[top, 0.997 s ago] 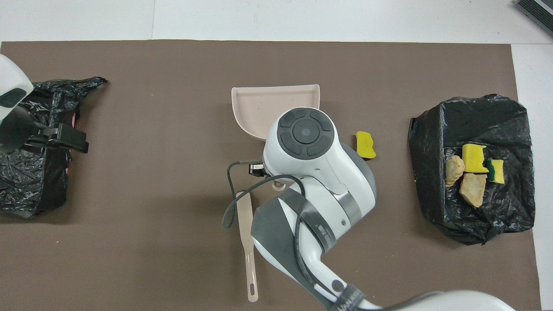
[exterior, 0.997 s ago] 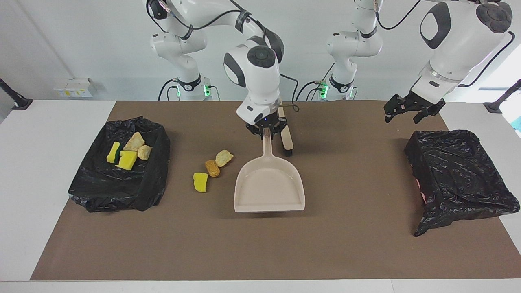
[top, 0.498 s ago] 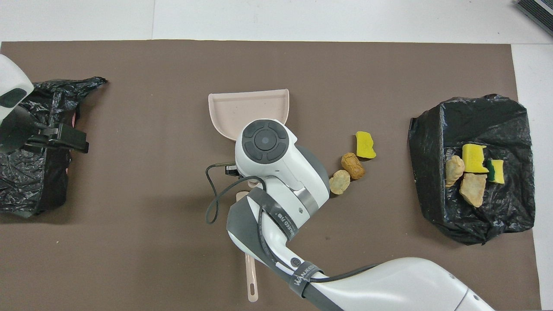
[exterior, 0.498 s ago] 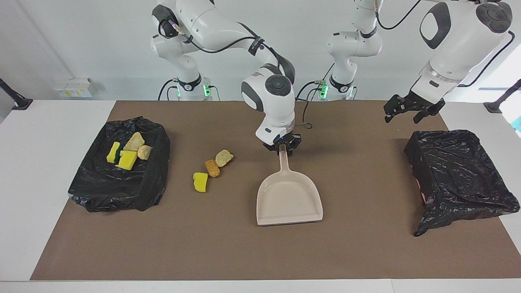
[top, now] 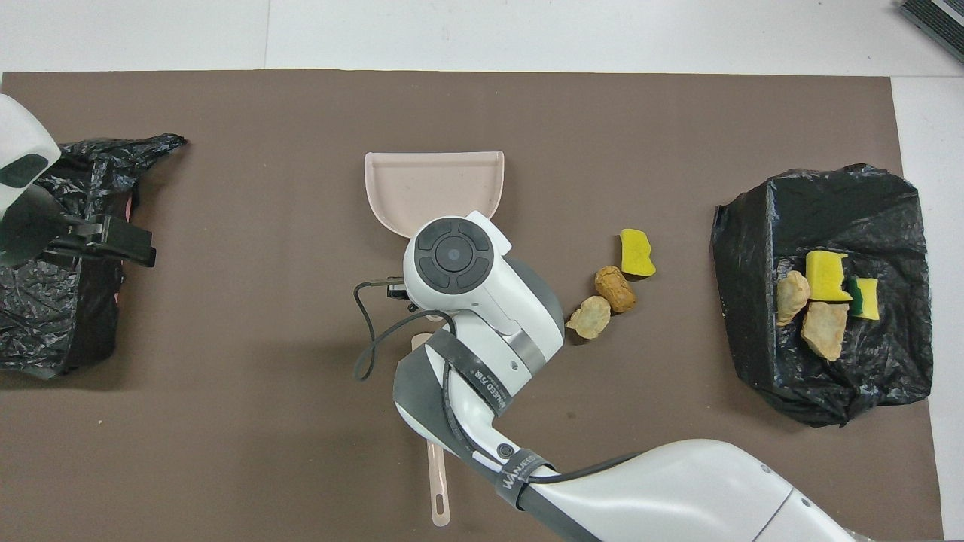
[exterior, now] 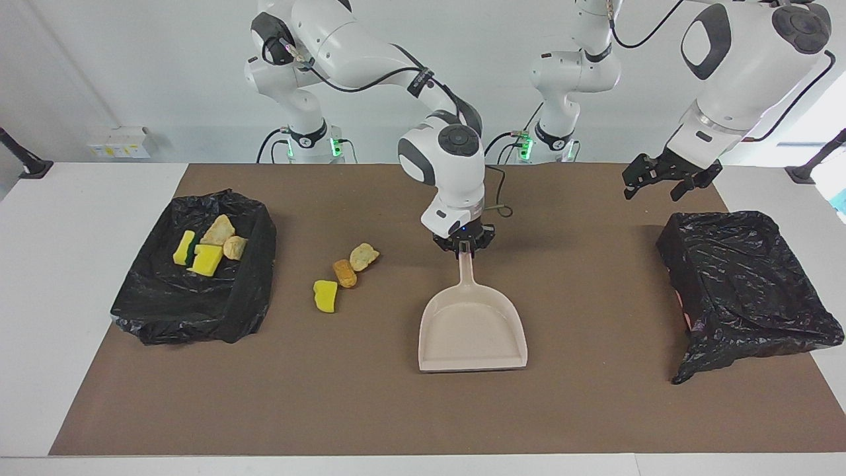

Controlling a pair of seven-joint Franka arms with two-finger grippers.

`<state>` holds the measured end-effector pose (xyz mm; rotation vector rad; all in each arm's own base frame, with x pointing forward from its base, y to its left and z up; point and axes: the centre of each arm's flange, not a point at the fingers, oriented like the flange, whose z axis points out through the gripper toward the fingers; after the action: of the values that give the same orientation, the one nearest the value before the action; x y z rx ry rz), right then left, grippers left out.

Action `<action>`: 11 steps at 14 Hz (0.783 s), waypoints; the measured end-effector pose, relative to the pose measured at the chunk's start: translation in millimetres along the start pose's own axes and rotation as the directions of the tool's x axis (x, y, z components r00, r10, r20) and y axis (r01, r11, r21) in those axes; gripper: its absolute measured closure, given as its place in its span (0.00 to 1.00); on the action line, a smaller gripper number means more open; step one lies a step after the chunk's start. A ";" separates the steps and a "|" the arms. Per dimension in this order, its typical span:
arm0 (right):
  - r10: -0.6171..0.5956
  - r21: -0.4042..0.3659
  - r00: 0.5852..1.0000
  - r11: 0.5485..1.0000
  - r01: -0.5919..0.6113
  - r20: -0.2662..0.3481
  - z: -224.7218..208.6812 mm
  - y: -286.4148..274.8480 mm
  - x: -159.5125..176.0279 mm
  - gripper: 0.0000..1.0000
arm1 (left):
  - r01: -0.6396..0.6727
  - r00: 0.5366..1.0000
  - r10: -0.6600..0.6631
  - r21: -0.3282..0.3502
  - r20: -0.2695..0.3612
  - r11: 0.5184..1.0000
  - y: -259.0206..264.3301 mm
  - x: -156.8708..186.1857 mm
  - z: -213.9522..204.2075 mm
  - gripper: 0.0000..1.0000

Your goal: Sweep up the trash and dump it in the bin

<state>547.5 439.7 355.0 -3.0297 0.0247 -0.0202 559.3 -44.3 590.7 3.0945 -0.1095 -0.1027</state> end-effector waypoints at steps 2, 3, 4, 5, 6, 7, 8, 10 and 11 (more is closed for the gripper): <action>-0.003 0.003 1.000 1.000 0.003 0.005 9.9 -2.2 -0.6 0.67 | -0.002 1.000 0.002 0.000 0.000 1.000 1.1 0.1 0.0 0.00; -0.004 0.005 1.000 1.000 0.004 0.004 10.6 -2.9 -0.9 0.61 | -0.003 1.000 0.003 0.000 -0.001 1.000 1.5 0.1 0.0 0.00; -0.006 0.004 1.000 1.000 0.006 0.002 10.2 -3.3 -1.0 0.61 | -0.004 1.000 0.004 0.000 -0.001 1.000 1.9 0.2 0.0 0.00; -0.010 0.003 1.000 1.000 0.010 -0.002 9.5 -3.9 -1.0 0.55 | -0.004 1.000 0.004 0.000 -0.003 1.000 2.2 0.3 -0.1 0.00; -0.012 0.004 1.000 1.000 0.012 -0.006 8.4 -4.5 -0.7 0.46 | -0.005 1.000 0.005 0.000 -0.003 1.000 2.4 0.4 -0.2 0.00; -0.012 0.007 1.000 1.000 0.012 -0.011 5.4 -4.9 0.3 0.36 | -0.006 1.000 0.006 0.000 -0.003 1.000 2.8 0.5 -0.1 0.00; -0.011 0.013 1.000 1.000 0.011 -0.022 -2.2 -5.4 2.0 0.21 | -0.008 1.000 0.008 0.000 -0.001 1.000 4.0 0.9 1.0 0.00; -0.014 0.006 0.999 1.000 0.014 -0.033 -25.9 -5.7 -0.9 0.01 | -0.019 1.000 0.019 0.001 0.008 1.000 9.7 3.8 6.7 0.00; -0.017 -0.008 1.000 1.000 0.017 -0.024 -41.8 -5.9 -7.3 0.00 | -0.028 1.000 0.028 0.001 0.013 1.000 15.2 6.6 11.3 0.00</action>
<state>539.8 441.0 397.1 -3.0370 0.0008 -0.0583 564.1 -60.4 579.7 3.0931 -0.1536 -0.1214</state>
